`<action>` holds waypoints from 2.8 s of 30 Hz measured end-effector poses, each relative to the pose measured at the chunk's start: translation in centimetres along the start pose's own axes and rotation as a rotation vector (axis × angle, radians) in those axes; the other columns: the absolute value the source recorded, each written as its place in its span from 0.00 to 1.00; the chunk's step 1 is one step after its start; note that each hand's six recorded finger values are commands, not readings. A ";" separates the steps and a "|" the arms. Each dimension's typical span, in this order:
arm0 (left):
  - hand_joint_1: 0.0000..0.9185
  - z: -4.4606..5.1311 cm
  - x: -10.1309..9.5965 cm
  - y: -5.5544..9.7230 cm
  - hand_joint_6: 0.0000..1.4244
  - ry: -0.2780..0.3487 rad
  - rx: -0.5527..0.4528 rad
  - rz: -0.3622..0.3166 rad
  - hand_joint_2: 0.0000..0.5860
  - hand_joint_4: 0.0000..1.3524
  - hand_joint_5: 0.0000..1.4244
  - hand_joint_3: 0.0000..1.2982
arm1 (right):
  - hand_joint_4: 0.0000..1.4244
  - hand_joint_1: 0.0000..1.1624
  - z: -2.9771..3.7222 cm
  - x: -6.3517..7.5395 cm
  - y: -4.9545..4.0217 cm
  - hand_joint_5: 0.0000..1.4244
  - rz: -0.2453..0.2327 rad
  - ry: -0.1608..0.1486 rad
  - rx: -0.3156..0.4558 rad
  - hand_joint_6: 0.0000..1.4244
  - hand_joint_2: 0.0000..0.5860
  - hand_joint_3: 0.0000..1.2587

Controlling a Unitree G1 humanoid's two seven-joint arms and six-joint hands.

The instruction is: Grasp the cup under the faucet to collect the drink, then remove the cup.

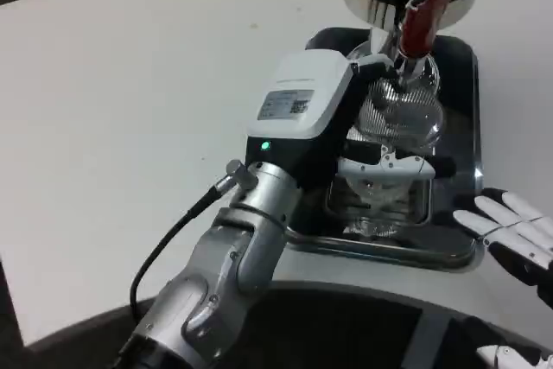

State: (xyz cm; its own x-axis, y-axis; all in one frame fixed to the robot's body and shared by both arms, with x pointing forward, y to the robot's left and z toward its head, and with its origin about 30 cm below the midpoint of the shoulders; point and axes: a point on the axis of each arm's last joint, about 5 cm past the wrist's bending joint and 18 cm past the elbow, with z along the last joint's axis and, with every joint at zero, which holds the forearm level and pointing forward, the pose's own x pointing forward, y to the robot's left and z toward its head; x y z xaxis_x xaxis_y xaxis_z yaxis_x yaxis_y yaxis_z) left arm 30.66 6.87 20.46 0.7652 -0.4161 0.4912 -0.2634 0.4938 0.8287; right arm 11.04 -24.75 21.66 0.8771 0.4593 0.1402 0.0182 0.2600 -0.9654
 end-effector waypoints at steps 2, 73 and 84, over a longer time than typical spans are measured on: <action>0.40 -0.10 -0.1 0.1 0.84 0.005 0.007 0.004 0.10 0.36 0.53 0.45 | 0.03 0.35 0.00 0.0 -0.02 0.01 -0.001 -0.001 -0.002 0.08 0.76 0.10; 0.27 -0.62 -3.1 1.1 0.40 -0.026 -0.096 0.058 0.20 0.06 0.24 0.09 | 0.05 0.35 0.11 0.3 0.26 0.02 0.004 -0.027 0.011 0.09 0.76 0.14; 0.27 -0.86 -5.8 3.1 0.45 -0.016 -0.115 0.133 0.20 0.06 0.26 0.10 | 0.05 0.35 0.07 0.5 0.16 0.03 -0.002 -0.027 0.009 0.09 0.76 0.15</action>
State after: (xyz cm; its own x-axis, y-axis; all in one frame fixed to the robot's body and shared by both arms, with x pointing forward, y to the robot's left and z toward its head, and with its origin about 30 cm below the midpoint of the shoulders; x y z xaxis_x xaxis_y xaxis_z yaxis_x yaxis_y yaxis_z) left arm 25.94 11.48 20.01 0.7187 -0.3524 0.5994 -0.2919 0.6294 0.7201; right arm 11.41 -24.44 21.59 0.8640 0.4812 0.1482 0.0158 0.2682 -0.9632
